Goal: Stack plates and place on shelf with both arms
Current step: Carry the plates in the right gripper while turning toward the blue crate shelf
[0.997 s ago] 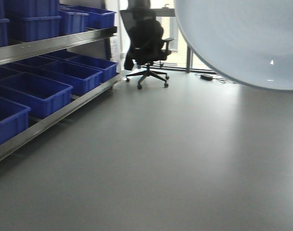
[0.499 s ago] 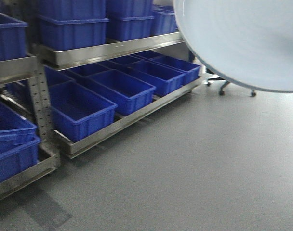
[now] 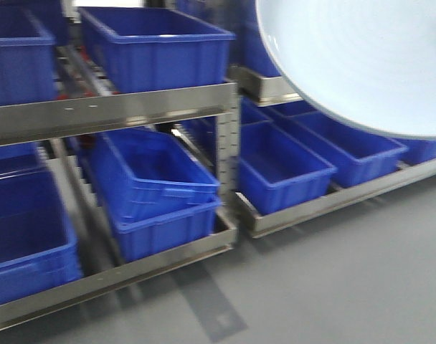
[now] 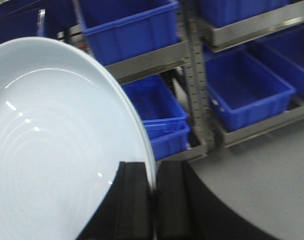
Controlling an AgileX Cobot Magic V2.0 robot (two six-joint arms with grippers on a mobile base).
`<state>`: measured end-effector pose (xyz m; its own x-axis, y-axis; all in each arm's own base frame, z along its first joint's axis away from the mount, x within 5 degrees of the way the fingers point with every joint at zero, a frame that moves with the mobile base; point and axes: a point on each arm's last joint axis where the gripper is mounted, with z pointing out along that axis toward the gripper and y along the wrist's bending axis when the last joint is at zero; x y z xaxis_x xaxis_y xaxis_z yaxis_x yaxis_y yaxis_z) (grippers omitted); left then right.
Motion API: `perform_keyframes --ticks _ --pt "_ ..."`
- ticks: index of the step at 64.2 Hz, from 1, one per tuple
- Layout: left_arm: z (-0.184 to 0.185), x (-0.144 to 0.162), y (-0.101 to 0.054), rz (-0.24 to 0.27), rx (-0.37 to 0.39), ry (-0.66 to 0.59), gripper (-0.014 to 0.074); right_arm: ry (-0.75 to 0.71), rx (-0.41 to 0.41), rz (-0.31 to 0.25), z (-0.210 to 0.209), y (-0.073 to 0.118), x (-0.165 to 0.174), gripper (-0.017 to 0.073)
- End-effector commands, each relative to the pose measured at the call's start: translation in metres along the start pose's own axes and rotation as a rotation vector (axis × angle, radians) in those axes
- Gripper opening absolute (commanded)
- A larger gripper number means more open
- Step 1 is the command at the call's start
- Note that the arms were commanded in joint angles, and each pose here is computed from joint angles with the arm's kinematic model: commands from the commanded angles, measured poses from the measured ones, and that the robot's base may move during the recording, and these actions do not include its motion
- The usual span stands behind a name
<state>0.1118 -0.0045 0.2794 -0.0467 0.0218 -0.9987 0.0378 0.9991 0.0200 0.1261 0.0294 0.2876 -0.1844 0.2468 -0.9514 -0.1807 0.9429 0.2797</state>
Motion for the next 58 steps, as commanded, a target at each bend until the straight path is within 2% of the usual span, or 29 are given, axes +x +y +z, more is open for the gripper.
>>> perform_keyframes --ticks 1,58 --pt "0.0004 -0.0167 0.0025 -0.016 -0.025 -0.103 0.0085 -0.133 -0.001 -0.004 -0.0015 0.0019 -0.0192 0.0022" --pt "0.0004 -0.0167 0.0025 -0.016 -0.025 -0.103 0.0085 -0.133 -0.001 -0.004 -0.0015 0.0019 -0.0192 0.0022"
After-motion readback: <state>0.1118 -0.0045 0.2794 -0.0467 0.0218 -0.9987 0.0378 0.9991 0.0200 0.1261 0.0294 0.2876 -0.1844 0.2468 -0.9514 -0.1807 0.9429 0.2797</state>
